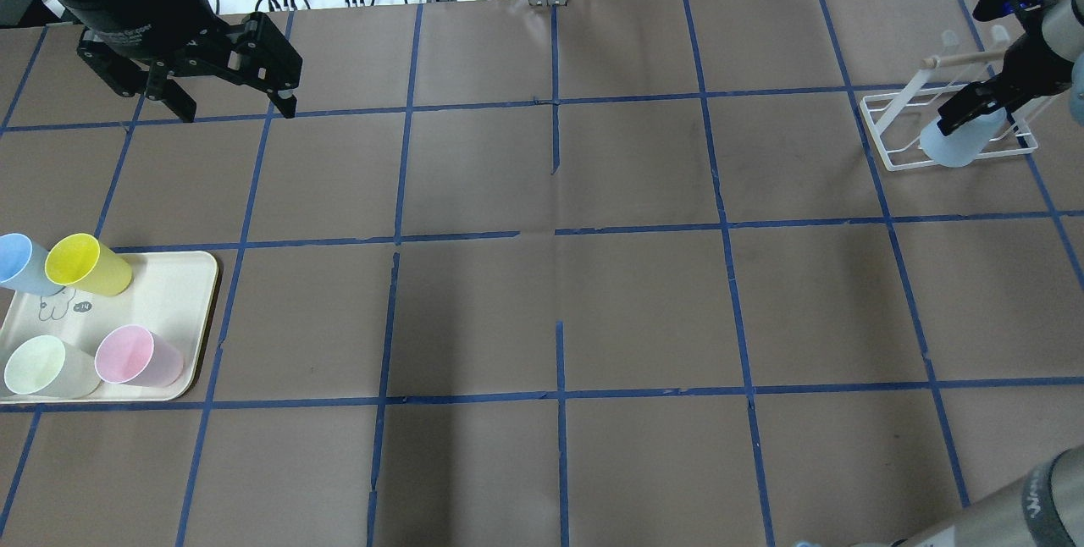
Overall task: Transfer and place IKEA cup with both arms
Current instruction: 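Close the right gripper on the light blue cup's base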
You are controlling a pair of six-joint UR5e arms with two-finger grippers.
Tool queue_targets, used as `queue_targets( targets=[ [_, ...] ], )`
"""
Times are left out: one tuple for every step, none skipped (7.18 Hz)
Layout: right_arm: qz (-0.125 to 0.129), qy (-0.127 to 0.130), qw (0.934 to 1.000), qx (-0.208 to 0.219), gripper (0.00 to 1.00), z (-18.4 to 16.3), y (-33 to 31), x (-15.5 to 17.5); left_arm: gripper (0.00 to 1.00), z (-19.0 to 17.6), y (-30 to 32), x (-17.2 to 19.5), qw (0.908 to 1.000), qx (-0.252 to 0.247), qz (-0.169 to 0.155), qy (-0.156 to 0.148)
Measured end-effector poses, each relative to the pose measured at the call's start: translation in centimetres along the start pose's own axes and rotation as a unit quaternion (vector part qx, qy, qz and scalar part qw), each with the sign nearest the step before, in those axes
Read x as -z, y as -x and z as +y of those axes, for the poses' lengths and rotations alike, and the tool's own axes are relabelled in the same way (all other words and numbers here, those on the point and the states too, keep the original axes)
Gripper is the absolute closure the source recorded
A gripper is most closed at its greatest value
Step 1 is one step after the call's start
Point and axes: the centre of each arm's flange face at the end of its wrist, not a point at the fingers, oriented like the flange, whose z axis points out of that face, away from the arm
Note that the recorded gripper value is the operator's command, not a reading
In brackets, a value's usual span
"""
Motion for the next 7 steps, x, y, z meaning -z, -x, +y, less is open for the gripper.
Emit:
queue_targets(
  targets=[
    [-0.001,0.001,1.0,0.0,0.18,0.0,-0.01,-0.14,0.0,0.01,0.0,0.02,1.0,0.0,0.0,0.0],
    [-0.001,0.001,1.0,0.0,0.31,-0.01,-0.01,-0.16,0.0,0.05,0.0,0.06,1.0,0.0,0.0,-0.001],
    [-0.001,0.001,1.0,0.0,0.52,-0.02,-0.02,-0.14,0.0,0.07,0.0,0.05,1.0,0.0,0.0,0.0],
    [0.0,0.0,1.0,0.0,0.7,-0.03,-0.03,-0.07,0.0,0.08,-0.01,0.05,1.0,0.0,0.0,-0.001],
    [0.001,0.0,1.0,0.0,0.84,-0.04,-0.04,0.07,0.0,0.08,-0.01,0.06,1.0,0.0,0.001,-0.001],
    [0.003,-0.002,1.0,0.0,0.97,-0.12,-0.12,0.31,0.0,0.08,-0.01,0.07,1.0,0.0,0.001,-0.001],
    [0.005,-0.004,1.0,0.0,1.0,-0.3,-0.29,0.62,0.0,0.08,0.01,0.07,1.0,0.0,0.001,-0.001]
  ],
)
